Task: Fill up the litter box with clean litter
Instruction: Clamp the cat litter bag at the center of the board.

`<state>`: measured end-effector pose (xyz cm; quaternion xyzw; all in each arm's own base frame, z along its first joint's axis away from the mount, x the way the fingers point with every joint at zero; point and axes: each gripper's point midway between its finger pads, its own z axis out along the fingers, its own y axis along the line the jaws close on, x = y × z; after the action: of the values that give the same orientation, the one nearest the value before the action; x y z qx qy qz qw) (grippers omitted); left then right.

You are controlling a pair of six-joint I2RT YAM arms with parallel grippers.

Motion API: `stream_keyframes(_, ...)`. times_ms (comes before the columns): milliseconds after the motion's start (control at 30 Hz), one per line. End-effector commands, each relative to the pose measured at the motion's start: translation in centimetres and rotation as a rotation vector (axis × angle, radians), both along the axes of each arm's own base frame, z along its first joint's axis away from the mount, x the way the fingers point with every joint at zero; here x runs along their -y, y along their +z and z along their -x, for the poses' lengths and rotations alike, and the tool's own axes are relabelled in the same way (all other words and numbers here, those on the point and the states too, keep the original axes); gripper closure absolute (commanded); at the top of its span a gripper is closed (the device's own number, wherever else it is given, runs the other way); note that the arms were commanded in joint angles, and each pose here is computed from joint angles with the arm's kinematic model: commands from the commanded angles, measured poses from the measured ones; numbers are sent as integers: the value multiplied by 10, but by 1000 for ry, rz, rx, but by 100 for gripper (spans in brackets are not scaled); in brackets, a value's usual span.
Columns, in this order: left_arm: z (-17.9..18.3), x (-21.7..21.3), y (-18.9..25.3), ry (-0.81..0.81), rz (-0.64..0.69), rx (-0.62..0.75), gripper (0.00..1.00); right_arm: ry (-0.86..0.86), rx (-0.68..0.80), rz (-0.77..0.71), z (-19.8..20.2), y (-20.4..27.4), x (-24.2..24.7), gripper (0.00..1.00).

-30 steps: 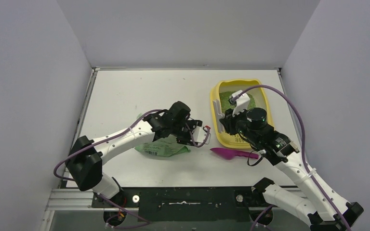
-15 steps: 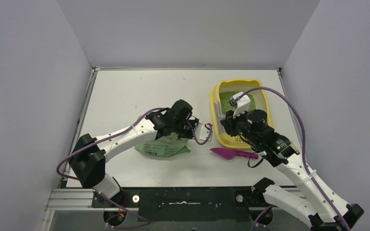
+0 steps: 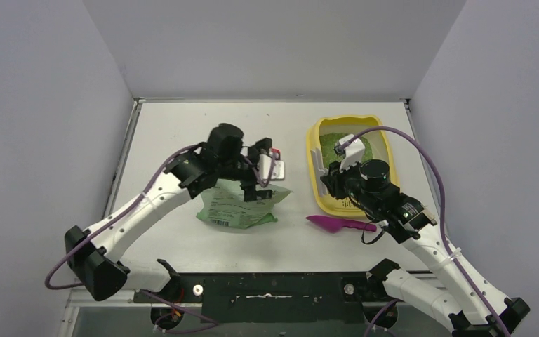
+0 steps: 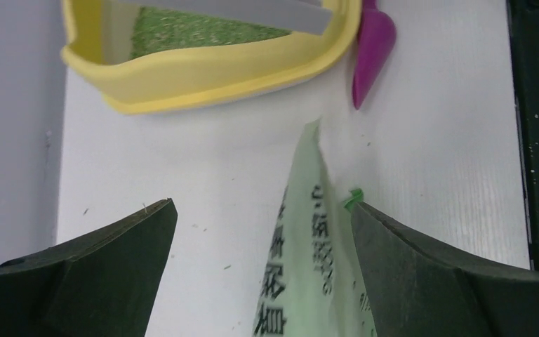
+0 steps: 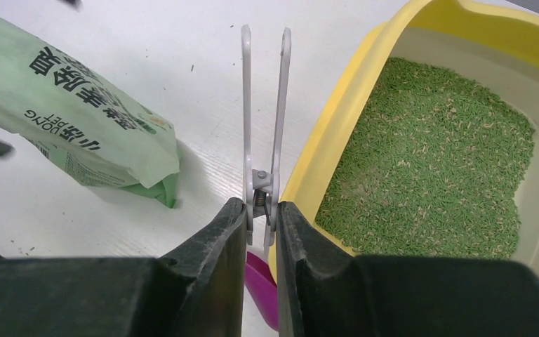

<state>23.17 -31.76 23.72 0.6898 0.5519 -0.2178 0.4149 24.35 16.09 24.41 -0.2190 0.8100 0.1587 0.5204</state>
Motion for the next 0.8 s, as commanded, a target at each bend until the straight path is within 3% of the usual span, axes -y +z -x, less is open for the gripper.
stream_keyframes(0, -7, -33, 59, 96, 184, -55, 4, 28, 53, -65, -1, 29, -7, 100)
stream_keyframes(400, -47, -98, -39, 348, -124, -228, 4, 328, -41, -75, 7, 29, -62, 99)
stream_keyframes(633, -46, -128, -70, 436, -214, -297, 22, 410, -64, -54, 5, 31, -85, 99)
stream_keyframes(767, -41, -135, -73, 451, -199, -311, 26, 437, -46, -97, 4, 46, -95, 99)
